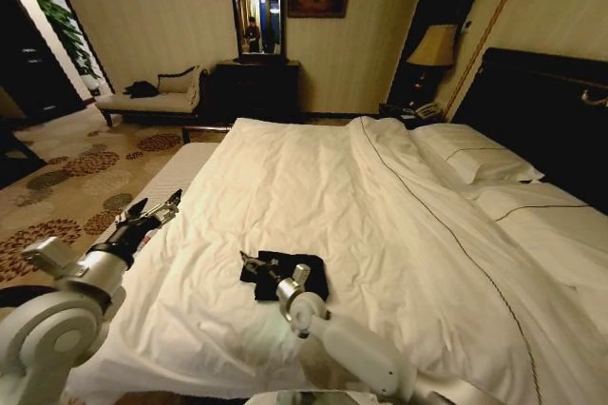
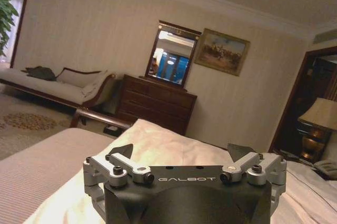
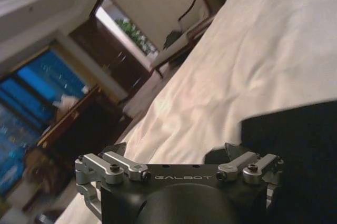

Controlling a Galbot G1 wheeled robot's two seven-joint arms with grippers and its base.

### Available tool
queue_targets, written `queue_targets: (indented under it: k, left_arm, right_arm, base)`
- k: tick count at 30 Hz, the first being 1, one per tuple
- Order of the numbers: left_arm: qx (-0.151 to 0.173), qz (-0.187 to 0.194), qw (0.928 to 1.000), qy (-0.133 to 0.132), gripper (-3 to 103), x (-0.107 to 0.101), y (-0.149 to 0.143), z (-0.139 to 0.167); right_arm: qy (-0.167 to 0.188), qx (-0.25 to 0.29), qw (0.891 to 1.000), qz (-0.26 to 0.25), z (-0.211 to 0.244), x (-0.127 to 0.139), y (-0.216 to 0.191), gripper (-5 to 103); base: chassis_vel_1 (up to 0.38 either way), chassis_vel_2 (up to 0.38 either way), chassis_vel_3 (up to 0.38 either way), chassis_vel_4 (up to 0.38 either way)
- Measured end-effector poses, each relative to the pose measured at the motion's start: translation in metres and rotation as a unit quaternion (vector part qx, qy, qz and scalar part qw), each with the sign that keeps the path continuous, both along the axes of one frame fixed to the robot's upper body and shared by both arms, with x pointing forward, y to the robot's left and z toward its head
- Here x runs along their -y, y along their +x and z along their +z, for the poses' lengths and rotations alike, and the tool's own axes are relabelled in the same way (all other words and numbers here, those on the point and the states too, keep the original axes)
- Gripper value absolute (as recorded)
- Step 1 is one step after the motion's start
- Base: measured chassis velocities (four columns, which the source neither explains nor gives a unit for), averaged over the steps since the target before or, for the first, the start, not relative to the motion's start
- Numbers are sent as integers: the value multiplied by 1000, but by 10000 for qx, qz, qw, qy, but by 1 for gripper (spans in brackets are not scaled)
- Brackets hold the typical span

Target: Fold the clothes on the bed.

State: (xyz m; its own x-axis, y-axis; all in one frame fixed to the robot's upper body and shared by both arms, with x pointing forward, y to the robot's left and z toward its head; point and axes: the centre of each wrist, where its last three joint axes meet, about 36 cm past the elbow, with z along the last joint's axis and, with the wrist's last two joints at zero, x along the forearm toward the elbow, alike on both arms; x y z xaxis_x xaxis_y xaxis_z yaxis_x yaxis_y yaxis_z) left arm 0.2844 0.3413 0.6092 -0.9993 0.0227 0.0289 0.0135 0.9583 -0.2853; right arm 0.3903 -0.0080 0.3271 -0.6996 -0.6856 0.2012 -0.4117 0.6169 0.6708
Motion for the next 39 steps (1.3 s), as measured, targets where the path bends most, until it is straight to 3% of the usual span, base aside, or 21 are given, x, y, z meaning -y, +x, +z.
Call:
queue_targets:
  k: [5,8,10,11,13,16,17,19,21,22,25,26,29,30,31,32,35,39]
  left_arm:
    - [20,73,10000,1,100,-4,-3,3]
    - [8,79,10000,-5,100,-4,-3,2]
    - [-50,71,10000,-36,100,-5,-1,-1]
    - [-50,71,10000,-36,100,-5,-1,-1]
    - [-166,54,9998,-105,100,-6,4,-7]
    - [-499,72,9985,-196,100,-4,16,-25]
    - [-499,72,9985,-196,100,-4,16,-25]
    - [-676,220,9975,-13,100,5,23,-39]
    - [-756,330,9965,147,100,16,24,-51]
    - [-756,330,9965,147,100,16,24,-51]
    - [-782,253,9954,483,100,38,15,-68]
    - [-782,253,9954,483,100,38,15,-68]
    - [-327,44,9943,1015,100,60,2,-87]
    - [-217,-84,9939,1082,100,65,-3,-89]
    - [-217,-84,9939,1082,100,65,-3,-89]
    - [-165,-218,9937,1084,100,69,-8,-89]
    - [-153,-743,9940,792,100,91,-29,-85]
    - [-192,-1034,9916,759,100,100,-40,-86]
  right_arm:
    - [-147,350,9979,521,5,-23,-16,100]
    - [117,733,9949,680,21,-26,-19,100]
    - [448,1243,9889,687,41,-8,-8,100]
    - [448,1243,9889,687,41,-8,-8,100]
    - [506,1701,9833,410,57,29,18,100]
    - [-86,2250,9724,-611,76,133,69,100]
    - [-86,2250,9724,-611,76,133,69,100]
    - [-609,2340,9575,-1574,82,196,77,100]
    - [-1090,2481,9339,-2333,87,243,62,100]
    - [-1090,2481,9339,-2333,87,243,62,100]
    - [-1793,2696,8892,-3234,117,303,14,100]
    - [-1793,2696,8892,-3234,117,303,14,100]
    - [-2567,2774,8397,-3900,157,333,-62,100]
    - [-2775,2738,8288,-4014,163,336,-87,100]
    - [-2775,2738,8288,-4014,163,336,-87,100]
    - [-2928,2686,8213,-4094,166,337,-105,100]
    - [-3209,2497,7981,-4447,175,315,-167,100]
    - [-3218,2429,7921,-4583,189,292,-193,100]
  base:
    - [0,0,0,0]
    - [0,0,0,0]
    - [0,0,0,0]
    - [0,0,0,0]
    - [0,0,0,0]
    - [0,0,0,0]
    - [0,0,0,0]
    - [0,0,0,0]
    - [0,0,0,0]
    - [0,0,0,0]
    - [0,0,0,0]
    - [0,0,0,0]
    - [0,0,0,0]
    - [0,0,0,0]
    - [0,0,0,0]
    - [0,0,0,0]
    - [0,0,0,0]
    - [0,0,0,0]
